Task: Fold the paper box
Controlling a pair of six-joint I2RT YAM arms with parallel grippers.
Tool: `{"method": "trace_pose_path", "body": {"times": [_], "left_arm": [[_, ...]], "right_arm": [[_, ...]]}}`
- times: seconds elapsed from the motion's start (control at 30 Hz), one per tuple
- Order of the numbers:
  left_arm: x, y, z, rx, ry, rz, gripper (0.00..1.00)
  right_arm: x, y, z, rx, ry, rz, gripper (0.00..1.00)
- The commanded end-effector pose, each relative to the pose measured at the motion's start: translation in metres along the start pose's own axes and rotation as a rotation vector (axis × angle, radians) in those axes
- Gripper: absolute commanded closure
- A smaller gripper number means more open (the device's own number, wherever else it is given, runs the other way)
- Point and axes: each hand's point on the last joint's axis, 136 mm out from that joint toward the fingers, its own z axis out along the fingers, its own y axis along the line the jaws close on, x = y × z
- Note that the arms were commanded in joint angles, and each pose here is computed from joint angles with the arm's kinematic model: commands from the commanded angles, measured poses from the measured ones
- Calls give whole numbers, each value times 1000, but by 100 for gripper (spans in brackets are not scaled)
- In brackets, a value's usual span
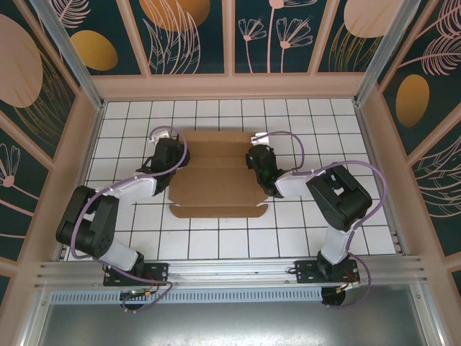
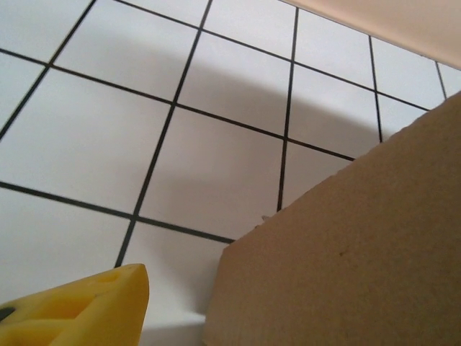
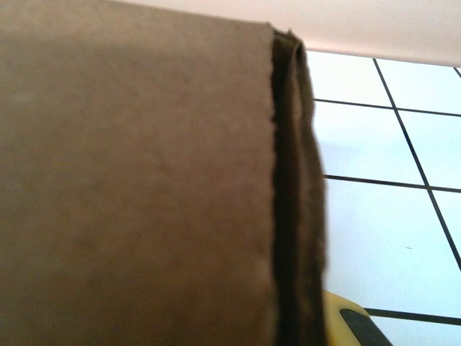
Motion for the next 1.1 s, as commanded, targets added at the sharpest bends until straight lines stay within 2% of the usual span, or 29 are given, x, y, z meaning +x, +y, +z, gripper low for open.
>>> {"method": "trace_pose_path", "body": {"times": [0.0, 0.13, 0.33, 0.5, 0.63, 0.67, 0.73, 0.83, 0.97, 1.07], "left_arm": [[-5, 6, -17, 27, -22, -63, 36], [-15, -1, -38, 96, -54, -74, 38], [-40, -26, -74, 251, -131, -49, 45], [-73, -7, -94, 125, -241, 12, 47], [-98, 35, -100, 59, -291, -116, 48], [-101, 49, -95, 36, -283, -161, 48], [-102, 57, -76, 32, -209, -160, 50], [-88, 34, -42, 118, -44, -11, 49], [-56, 3, -25, 329, 78, 141, 44], [-48, 15, -20, 275, 81, 246, 46]], "right_arm": [[48, -32, 8, 122, 149, -71, 100], [49, -30, 11, 116, 155, -73, 100], [53, -27, 13, 103, 170, -73, 100], [54, -24, 13, 82, 180, -80, 100], [57, -19, 13, 50, 190, -87, 100], [58, -18, 13, 43, 194, -92, 100], [58, -15, 13, 19, 197, -99, 100], [59, -9, 11, -18, 202, -106, 100], [60, -8, 13, -30, 214, -108, 100], [59, -9, 13, -42, 220, -98, 100]]}}
